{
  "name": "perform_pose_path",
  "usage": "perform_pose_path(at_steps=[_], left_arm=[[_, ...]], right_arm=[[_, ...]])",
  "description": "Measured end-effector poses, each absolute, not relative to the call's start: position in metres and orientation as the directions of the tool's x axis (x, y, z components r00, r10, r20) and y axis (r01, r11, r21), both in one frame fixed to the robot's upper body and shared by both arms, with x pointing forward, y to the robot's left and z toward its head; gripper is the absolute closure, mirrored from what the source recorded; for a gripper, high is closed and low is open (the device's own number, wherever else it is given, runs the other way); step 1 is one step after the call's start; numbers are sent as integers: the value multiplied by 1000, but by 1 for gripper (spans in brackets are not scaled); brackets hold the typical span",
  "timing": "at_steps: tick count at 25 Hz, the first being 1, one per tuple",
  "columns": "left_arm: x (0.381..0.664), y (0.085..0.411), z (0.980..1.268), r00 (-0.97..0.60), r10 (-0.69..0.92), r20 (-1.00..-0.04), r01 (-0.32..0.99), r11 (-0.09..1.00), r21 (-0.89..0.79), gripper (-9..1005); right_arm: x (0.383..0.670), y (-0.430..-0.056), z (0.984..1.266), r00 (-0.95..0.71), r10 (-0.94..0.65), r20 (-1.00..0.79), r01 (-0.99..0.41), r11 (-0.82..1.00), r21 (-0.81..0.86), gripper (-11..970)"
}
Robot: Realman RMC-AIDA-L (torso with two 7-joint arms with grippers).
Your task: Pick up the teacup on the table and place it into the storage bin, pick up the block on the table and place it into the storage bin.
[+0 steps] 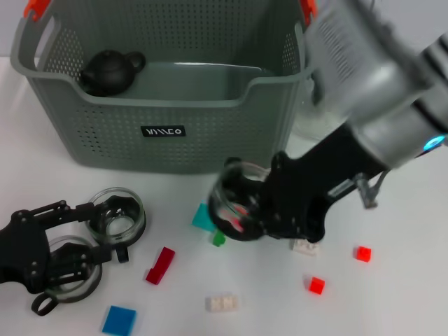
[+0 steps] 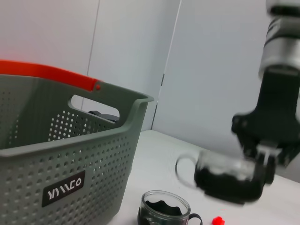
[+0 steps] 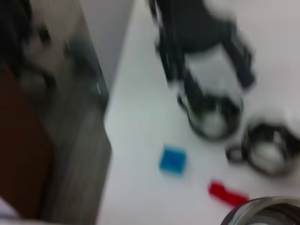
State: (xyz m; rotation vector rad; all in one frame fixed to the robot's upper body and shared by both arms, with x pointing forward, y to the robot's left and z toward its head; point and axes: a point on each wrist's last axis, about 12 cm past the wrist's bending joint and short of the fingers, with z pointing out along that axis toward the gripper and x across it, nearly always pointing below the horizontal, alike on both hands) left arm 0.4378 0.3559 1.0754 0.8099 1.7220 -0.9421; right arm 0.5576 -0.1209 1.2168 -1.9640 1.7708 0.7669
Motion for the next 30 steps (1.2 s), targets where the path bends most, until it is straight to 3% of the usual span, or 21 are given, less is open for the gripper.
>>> perform_pose_path(at_steps=[2,8,15,22,30], left_arm=[[438,356,1075,-303,94,-948,849,479,-224,215],[439,355,1076,-300,93,-949,849,479,-221,215],[442,353,1076,-298,87,-951,852,474,-223,215],[440,352,1075,-302,77,-950,848,477,-231,215],[439,350,1073,-311,69,-948,846,474,-243,215]], right_arm=[[562,-131,1232,27,-621,-783,-986,-147,83,900],[578,-141,1254,5,-357,-934,-1000,-18,1,899],[633,-98,1277,-38,-282,-959,-948,313,-55,900],[693,-44,1237,-256,-445,-858,-824,564,-47,900],[702,-36,1198,-354,-490,-796,-740,668,-82,901]])
